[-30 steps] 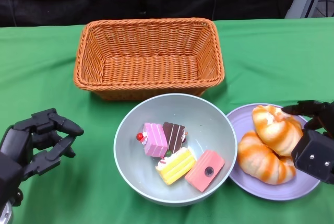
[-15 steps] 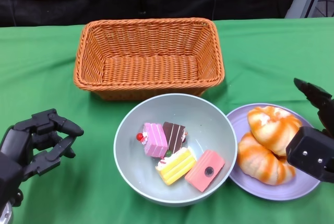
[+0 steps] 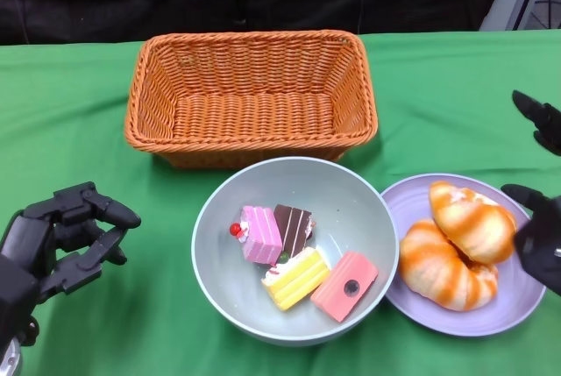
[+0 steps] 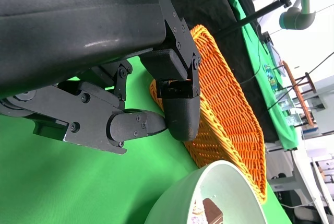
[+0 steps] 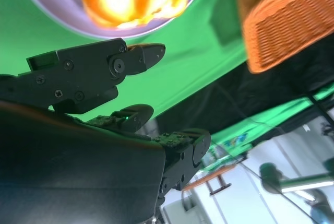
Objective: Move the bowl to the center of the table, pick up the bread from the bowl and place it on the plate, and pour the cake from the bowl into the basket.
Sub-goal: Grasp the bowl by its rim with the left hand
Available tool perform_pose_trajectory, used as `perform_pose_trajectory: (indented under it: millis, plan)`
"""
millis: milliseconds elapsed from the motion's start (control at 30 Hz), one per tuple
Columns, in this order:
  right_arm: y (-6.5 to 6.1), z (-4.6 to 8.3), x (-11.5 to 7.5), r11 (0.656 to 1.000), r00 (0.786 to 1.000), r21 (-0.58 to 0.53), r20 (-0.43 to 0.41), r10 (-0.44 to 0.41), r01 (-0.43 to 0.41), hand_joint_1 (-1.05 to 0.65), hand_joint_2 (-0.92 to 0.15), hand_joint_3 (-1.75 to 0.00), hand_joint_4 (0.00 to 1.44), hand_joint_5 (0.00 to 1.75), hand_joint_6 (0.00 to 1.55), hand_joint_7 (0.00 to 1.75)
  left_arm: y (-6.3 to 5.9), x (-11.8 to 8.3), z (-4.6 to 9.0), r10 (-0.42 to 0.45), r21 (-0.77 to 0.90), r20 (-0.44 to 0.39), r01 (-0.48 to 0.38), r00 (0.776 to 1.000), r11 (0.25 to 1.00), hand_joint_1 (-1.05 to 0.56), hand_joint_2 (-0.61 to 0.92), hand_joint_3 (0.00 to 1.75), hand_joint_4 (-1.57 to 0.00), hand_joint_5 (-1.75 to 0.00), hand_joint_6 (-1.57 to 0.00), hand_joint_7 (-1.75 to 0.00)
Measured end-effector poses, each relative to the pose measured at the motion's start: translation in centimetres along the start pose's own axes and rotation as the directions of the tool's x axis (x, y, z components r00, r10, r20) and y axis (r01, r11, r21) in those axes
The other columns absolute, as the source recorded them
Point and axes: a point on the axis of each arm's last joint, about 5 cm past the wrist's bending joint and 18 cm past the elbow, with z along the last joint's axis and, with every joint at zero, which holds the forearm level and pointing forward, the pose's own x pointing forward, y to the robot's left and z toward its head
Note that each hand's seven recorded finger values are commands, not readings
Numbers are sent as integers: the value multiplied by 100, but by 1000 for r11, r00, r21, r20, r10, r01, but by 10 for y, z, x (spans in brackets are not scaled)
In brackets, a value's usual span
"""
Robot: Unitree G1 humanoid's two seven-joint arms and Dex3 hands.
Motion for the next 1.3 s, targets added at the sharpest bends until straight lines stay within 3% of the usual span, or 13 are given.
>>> perform_pose_trajectory:
  millis: [167, 333, 433, 500, 533, 600, 667, 800, 867, 1000, 1133, 1233, 1300]
  plan:
    - [-7, 4, -10, 998, 999, 61, 20, 28, -29, -5, -92, -15, 52, 11, 39, 9, 0, 0, 0, -1, 0, -3, 1, 1000, 1000, -16, 86, 50, -80, -141, -83, -106]
    - [-7, 5, -14, 984, 1000, 179, 27, -7, 2, -5, -92, -16, 63, 16, 51, 12, 0, 0, -1, -5, 2, -7, 5, 1000, 1000, -17, 86, 50, -79, -141, -83, -106]
    - [-1, 7, -20, 891, 988, 453, 116, -105, 42, -5, -92, -25, 79, 32, 63, 17, 0, 0, -1, -5, 2, -7, 5, 1000, 1000, -16, 86, 50, -81, -138, -85, -100]
    - [4, 10, -24, 823, 971, 567, 168, -167, 44, -2, -81, -55, 73, 78, 74, 28, 0, 0, 0, -11, 8, 6, 11, 1000, 1000, -21, 90, 32, -81, -118, -89, -73]
    - [7, 11, -26, 791, 965, 610, 181, -189, 40, -2, -73, -73, 68, 97, 76, 36, 0, 0, 1, -16, 14, 22, 15, 1000, 1000, -24, 91, 22, -81, -104, -91, -54]
    - [13, 12, -33, 709, 964, 704, 162, -211, 37, -5, -69, -82, 69, 117, 80, 58, 2, -1, 3, -30, 45, 54, 28, 998, 999, -35, 92, 13, -80, -56, -87, -20]
    - [18, 14, -40, 644, 968, 763, 128, -217, 43, -5, -68, -92, 68, 136, 78, 86, 7, -1, 6, -66, 95, 92, 57, 994, 994, -46, 92, 11, -72, -22, -74, -4]
    - [23, 16, -48, 618, 973, 785, 106, -204, 43, -2, -72, -99, 66, 166, 67, 131, 14, -2, 14, -169, 197, 168, 134, 971, 971, -58, 92, 12, -47, -2, -49, 0]
    - [25, 17, -51, 606, 979, 795, 103, -176, 25, -3, -79, -89, 63, 172, 59, 144, 16, -2, 19, -238, 271, 211, 177, 948, 946, -64, 92, 15, -33, -1, -37, 0]
    - [29, 18, -55, 573, 989, 819, 89, -119, -5, 1, -86, -81, 61, 175, 54, 152, 22, -2, 34, -431, 478, 271, 269, 860, 836, -68, 92, 16, -20, 0, -25, 0]
    - [30, 18, -56, 562, 990, 827, 91, -111, -13, 2, -85, -80, 61, 175, 54, 152, 18, -3, 38, -512, 563, 298, 285, 806, 776, -70, 92, 14, -24, -2, -27, -1]
    - [34, 18, -55, 544, 991, 839, 84, -104, -14, 2, -85, -80, 62, 175, 54, 152, 13, -3, 44, -593, 647, 338, 278, 731, 710, -69, 92, 14, -30, -5, -31, -3]
    - [36, 17, -55, 537, 992, 843, 78, -95, -15, 2, -85, -81, 62, 175, 54, 151, 11, -1, 46, -613, 669, 350, 269, 708, 693, -68, 92, 11, -36, -6, -34, -3]
